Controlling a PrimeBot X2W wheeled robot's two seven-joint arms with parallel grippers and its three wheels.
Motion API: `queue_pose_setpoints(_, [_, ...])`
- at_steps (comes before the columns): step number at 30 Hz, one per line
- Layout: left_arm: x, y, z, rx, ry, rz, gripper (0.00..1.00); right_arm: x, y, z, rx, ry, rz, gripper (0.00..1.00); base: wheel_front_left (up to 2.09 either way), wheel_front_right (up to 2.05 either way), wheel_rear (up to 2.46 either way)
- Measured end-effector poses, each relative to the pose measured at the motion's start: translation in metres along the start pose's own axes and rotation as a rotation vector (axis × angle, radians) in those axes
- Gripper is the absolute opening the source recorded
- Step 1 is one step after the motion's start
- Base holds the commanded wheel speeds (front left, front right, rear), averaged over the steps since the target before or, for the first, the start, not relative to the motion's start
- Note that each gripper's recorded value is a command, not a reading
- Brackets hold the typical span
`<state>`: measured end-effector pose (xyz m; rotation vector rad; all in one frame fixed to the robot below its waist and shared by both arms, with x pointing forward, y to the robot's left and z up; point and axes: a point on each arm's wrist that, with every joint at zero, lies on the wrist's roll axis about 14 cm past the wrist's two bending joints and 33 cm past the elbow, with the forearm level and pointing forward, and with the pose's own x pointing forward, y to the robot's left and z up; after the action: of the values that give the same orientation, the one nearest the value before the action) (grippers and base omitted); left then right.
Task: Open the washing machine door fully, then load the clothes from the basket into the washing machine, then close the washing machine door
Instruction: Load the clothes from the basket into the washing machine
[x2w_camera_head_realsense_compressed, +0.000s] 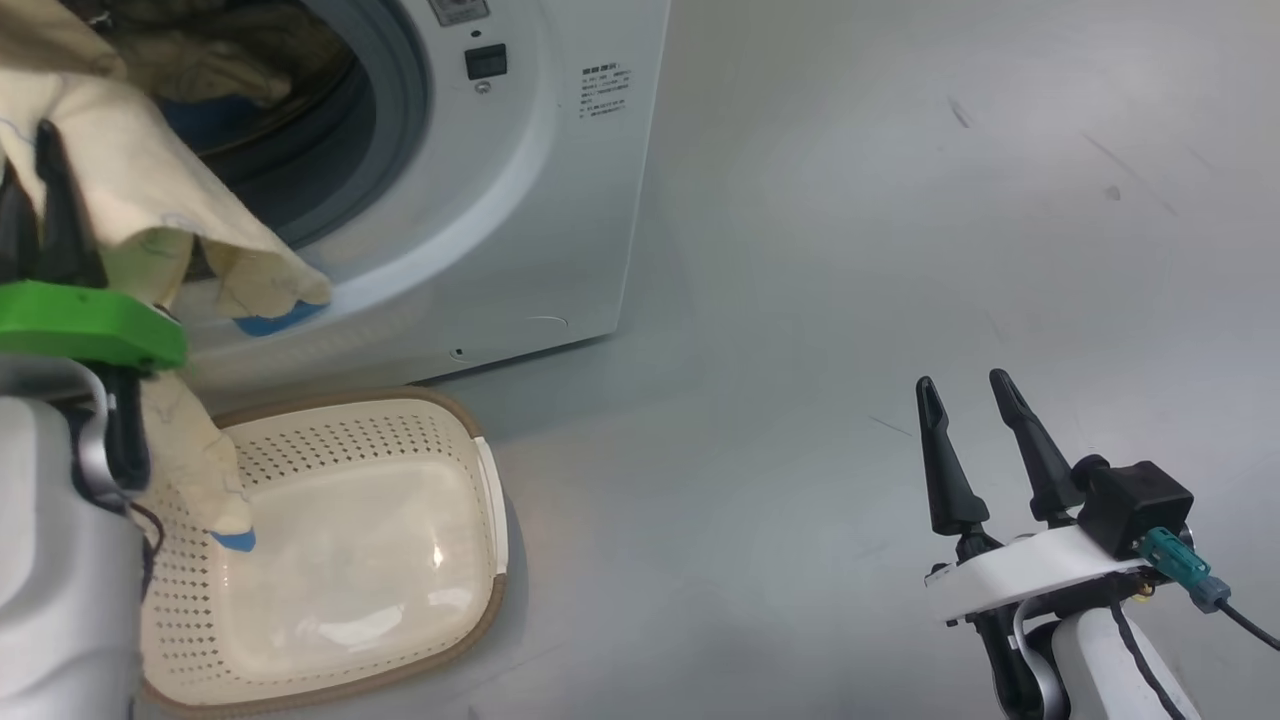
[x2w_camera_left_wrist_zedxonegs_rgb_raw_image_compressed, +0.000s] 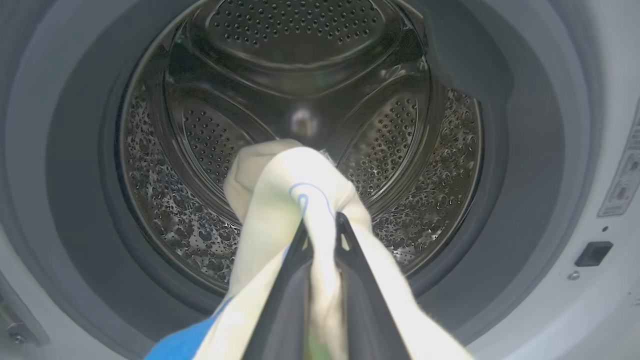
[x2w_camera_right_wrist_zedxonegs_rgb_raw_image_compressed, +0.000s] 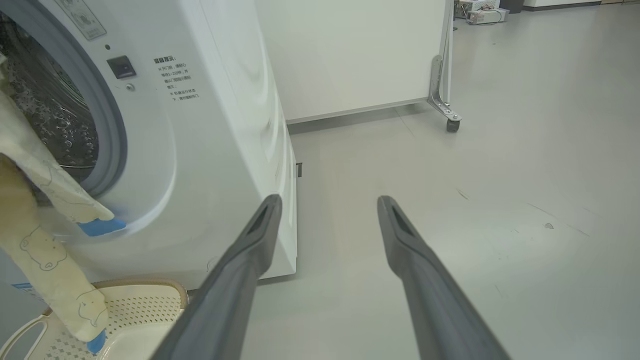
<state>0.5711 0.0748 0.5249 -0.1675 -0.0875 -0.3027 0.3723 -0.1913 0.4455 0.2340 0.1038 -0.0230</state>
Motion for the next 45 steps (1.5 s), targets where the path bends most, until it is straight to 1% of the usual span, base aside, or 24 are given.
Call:
queue_pose_setpoints(7, [0.039,0.006,-0.014,0.019,0.031,-0.008,0.00,0.001,-0.009,-0.015,0.000,0.047,-0.034,1.00,0.00,0.00,0.00])
queue_pose_setpoints(10, [0.053,0.016,-0.024,0.017,0.048,0.011,0.00,0.002,-0.007,-0.025,0.000,0.079,-0.029,1.00,0.00,0.00,0.00])
queue_pose_setpoints(11, [0.058,0.020,-0.026,0.009,0.049,0.020,0.00,0.004,-0.006,-0.027,-0.001,0.087,-0.025,1.00,0.00,0.00,0.00])
queue_pose_setpoints(13, [0.070,0.029,-0.027,-0.042,0.038,0.047,0.00,0.008,-0.005,-0.030,-0.004,0.095,-0.023,1.00,0.00,0.00,0.00])
queue_pose_setpoints(15, [0.082,0.033,-0.027,-0.075,0.020,0.051,0.00,0.012,-0.005,-0.033,-0.007,0.104,-0.020,1.00,0.00,0.00,0.00])
queue_pose_setpoints(18, [0.098,0.038,-0.031,-0.084,0.005,0.047,0.00,0.016,-0.008,-0.039,-0.012,0.120,-0.026,1.00,0.00,0.00,0.00])
queue_pose_setpoints(26, [0.139,0.022,-0.029,-0.107,-0.096,-0.017,0.00,0.017,-0.027,-0.055,-0.037,0.174,-0.079,1.00,0.00,0.00,0.00])
queue_pose_setpoints(33, [0.151,0.025,-0.045,-0.080,-0.137,-0.014,0.00,0.023,-0.033,-0.062,-0.052,0.196,-0.091,1.00,0.00,0.00,0.00])
queue_pose_setpoints(42, [0.147,0.037,-0.082,-0.034,-0.005,0.033,0.00,0.020,-0.035,-0.064,-0.051,0.204,-0.097,1.00,0.00,0.00,0.00])
queue_pose_setpoints(44, [0.146,0.038,-0.084,-0.024,0.011,0.041,0.19,0.020,-0.034,-0.062,-0.050,0.198,-0.096,1.00,0.00,0.00,0.00])
queue_pose_setpoints(45, [0.145,0.037,-0.085,-0.016,0.020,0.038,0.31,0.020,-0.034,-0.061,-0.049,0.194,-0.095,1.00,0.00,0.00,0.00])
